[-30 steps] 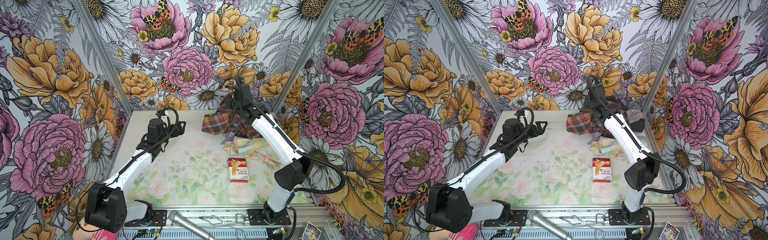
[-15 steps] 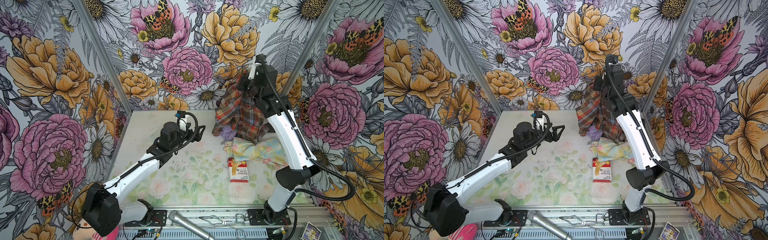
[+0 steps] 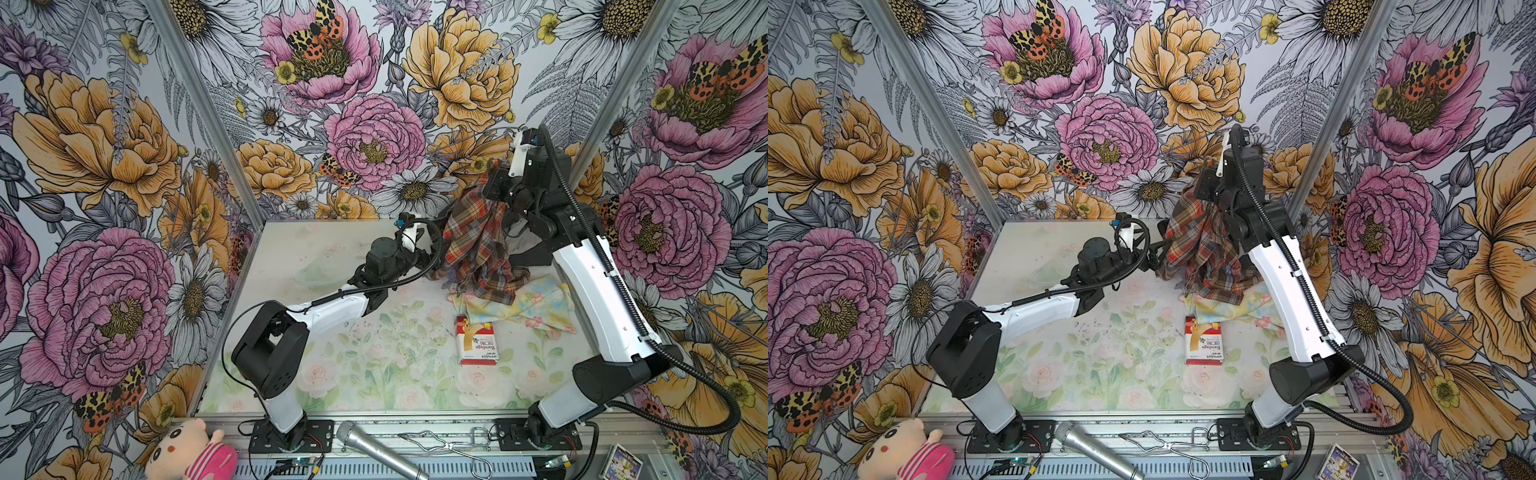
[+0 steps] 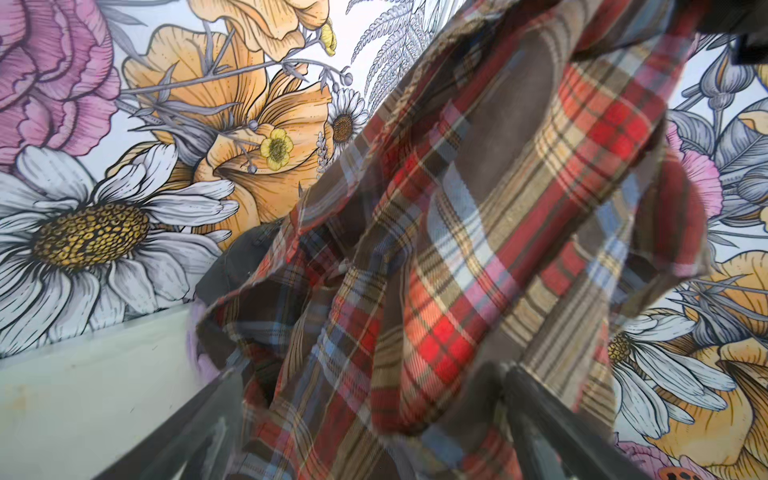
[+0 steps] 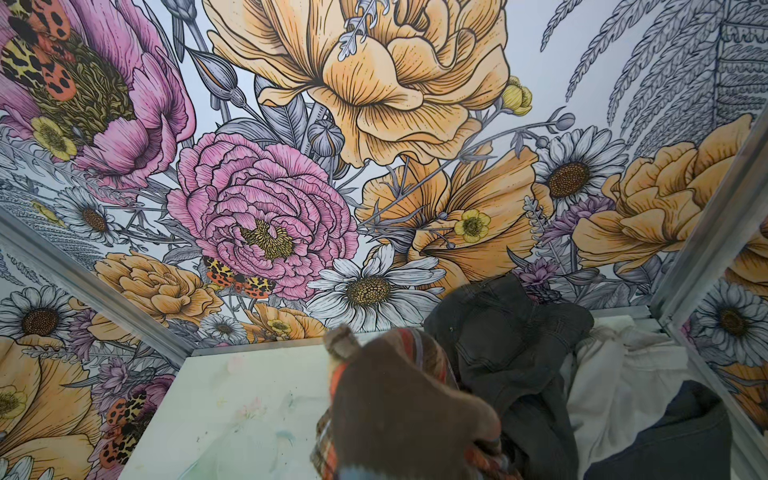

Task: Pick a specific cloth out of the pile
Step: 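Grasp the lifted plaid shirt with the left gripper while the right gripper holds it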

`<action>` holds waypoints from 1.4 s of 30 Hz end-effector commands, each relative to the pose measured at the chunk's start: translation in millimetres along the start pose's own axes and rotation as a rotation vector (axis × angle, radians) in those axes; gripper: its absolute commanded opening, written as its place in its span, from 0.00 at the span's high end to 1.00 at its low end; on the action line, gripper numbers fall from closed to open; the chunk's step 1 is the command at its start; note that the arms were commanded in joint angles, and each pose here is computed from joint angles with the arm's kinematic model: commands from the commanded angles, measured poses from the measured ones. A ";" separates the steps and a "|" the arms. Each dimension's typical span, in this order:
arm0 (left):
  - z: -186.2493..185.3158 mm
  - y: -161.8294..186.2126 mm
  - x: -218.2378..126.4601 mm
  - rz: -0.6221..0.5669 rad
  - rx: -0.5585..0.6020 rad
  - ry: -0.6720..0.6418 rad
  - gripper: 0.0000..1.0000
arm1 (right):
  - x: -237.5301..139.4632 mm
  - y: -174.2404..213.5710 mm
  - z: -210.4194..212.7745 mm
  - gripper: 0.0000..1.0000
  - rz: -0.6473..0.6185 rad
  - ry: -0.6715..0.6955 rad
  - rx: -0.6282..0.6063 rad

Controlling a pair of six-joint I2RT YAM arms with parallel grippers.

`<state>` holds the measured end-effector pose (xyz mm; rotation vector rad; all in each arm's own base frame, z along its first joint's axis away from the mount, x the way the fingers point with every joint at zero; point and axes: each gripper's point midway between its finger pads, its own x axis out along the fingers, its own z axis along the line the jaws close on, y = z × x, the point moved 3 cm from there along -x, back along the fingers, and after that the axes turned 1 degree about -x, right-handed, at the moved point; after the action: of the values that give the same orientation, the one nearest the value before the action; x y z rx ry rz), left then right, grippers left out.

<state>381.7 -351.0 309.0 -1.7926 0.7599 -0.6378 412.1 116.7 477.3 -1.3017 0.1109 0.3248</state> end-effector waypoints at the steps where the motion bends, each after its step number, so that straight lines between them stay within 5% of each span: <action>1: -37.3 -34.3 16.3 -0.171 0.030 0.132 0.01 | -18.1 -17.9 7.2 1.00 -0.064 -0.065 0.050; 15: -81.1 -2.7 101.9 -0.245 0.014 0.259 0.04 | -17.8 -20.9 3.6 1.00 -0.063 -0.072 0.070; 17: -77.4 -3.2 109.5 -0.264 0.012 0.239 0.25 | -18.9 -21.1 3.7 1.00 -0.063 -0.077 0.076; 21: -73.1 -15.8 118.7 -0.316 0.002 0.234 0.93 | -23.7 -23.2 -0.5 1.00 -0.071 -0.072 0.086; 22: -73.5 -20.8 119.7 -0.325 -0.004 0.236 1.00 | -25.3 -23.7 -2.6 1.00 -0.073 -0.068 0.090; 38: -67.6 -111.8 100.2 -0.440 0.014 0.229 1.00 | -45.6 18.5 -55.9 1.00 -0.007 0.040 0.109; 42: -70.4 -140.8 97.1 -0.480 0.029 0.243 1.00 | -53.2 39.1 -66.6 0.77 0.017 0.065 0.103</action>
<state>437.2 -457.0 399.8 -1.8874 0.5800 -1.0583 369.2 55.6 433.3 -1.2059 0.2220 0.2992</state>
